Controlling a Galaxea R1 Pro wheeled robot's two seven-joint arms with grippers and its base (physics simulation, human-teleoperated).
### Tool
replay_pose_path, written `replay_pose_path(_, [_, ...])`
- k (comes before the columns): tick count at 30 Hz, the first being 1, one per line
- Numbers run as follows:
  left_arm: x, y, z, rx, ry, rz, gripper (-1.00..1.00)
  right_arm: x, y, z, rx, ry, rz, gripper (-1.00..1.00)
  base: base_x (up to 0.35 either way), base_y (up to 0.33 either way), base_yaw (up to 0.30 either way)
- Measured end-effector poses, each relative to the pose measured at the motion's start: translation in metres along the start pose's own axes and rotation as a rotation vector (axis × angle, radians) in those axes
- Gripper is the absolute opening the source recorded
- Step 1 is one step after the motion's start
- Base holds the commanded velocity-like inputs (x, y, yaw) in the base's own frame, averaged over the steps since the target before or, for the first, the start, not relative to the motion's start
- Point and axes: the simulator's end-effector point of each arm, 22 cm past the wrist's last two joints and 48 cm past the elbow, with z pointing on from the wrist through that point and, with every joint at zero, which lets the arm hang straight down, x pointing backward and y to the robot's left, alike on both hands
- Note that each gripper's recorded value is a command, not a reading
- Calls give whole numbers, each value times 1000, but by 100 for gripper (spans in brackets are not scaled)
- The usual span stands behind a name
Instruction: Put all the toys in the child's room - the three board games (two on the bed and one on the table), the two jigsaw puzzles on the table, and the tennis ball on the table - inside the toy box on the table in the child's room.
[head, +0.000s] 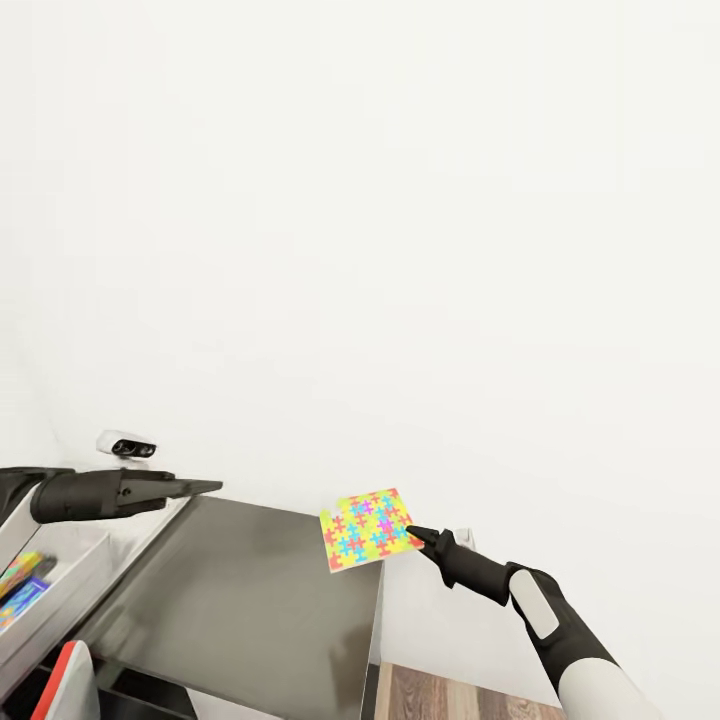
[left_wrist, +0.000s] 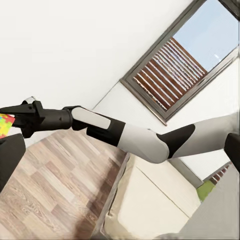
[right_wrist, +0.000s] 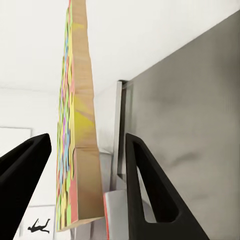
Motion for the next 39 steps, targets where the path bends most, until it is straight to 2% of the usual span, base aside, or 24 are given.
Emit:
replay_pose_path(4, [-2,-8,-16,-1,7,-8,100,0,3,-2,0,-1,0,-100,0,0,0])
replay_pose_path(8, [-4,-9,-23,-9,2,-19,100,-4,6,-4,-1,-24,-16,-100,0,0,3])
replay_pose_path(12, [-5,-11,-24,-12,2,-21,100,-7,10,-5,-8,-45,-35,-100,0,0,94])
replay_pose_path(24, [-7,-19,-24,-15,4,-21,100,-7,24,-10,-33,-55,-46,-100,0,0,239])
replay_pose_path(29, [-7,-21,-24,-16,5,-21,100,-10,25,-10,-33,-72,-69,-100,0,0,72])
replay_pose_path(39, [-8,-24,-25,-16,3,-15,100,-11,29,-11,-36,-76,-79,-100,0,0,221])
